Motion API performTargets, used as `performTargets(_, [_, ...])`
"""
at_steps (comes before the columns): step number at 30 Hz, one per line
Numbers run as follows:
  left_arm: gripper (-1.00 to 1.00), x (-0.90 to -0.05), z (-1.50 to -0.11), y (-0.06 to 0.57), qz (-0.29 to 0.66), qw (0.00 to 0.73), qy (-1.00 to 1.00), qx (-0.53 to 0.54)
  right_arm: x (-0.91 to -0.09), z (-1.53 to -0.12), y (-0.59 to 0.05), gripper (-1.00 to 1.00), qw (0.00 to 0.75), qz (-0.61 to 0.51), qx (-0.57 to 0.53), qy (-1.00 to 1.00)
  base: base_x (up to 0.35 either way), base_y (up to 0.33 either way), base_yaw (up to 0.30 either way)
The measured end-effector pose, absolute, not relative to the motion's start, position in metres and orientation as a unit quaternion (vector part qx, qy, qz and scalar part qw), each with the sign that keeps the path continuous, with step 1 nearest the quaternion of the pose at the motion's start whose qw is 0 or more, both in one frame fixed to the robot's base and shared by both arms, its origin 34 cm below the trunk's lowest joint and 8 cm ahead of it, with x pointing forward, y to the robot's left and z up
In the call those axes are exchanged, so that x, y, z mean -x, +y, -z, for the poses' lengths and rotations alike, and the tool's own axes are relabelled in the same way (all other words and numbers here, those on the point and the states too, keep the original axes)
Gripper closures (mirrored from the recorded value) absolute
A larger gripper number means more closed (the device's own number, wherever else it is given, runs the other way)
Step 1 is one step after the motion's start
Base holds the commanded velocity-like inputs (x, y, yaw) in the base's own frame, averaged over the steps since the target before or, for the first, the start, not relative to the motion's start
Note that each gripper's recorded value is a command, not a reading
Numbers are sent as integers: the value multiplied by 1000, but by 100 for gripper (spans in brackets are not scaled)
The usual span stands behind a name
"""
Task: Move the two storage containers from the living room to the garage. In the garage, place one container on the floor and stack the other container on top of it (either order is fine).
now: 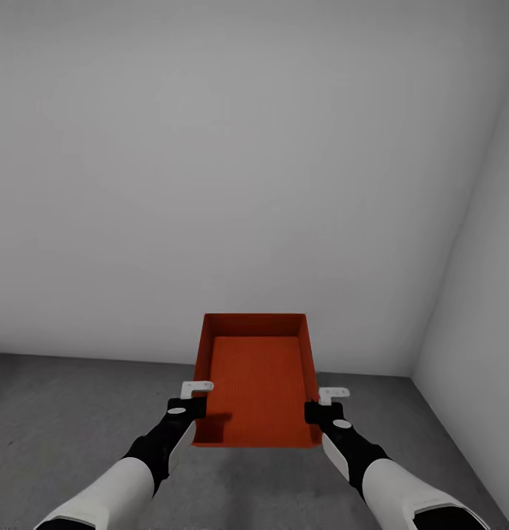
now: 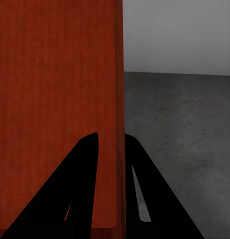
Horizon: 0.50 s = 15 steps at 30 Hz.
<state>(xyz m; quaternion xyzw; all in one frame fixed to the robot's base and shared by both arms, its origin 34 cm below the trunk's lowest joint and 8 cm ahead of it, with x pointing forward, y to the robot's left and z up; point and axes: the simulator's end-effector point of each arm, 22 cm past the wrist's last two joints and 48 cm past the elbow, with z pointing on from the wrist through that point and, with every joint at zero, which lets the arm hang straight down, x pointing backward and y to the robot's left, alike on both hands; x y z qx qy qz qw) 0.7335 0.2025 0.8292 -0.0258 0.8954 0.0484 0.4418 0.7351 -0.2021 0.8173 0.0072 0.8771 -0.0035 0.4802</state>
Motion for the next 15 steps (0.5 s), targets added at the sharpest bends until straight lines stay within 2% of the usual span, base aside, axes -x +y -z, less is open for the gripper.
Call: performTargets(15, [100, -733, -795, 202, -48, 432, 900, 26, -735, -784, -202, 100, 470, 4, -7, 883, 0, 0, 0])
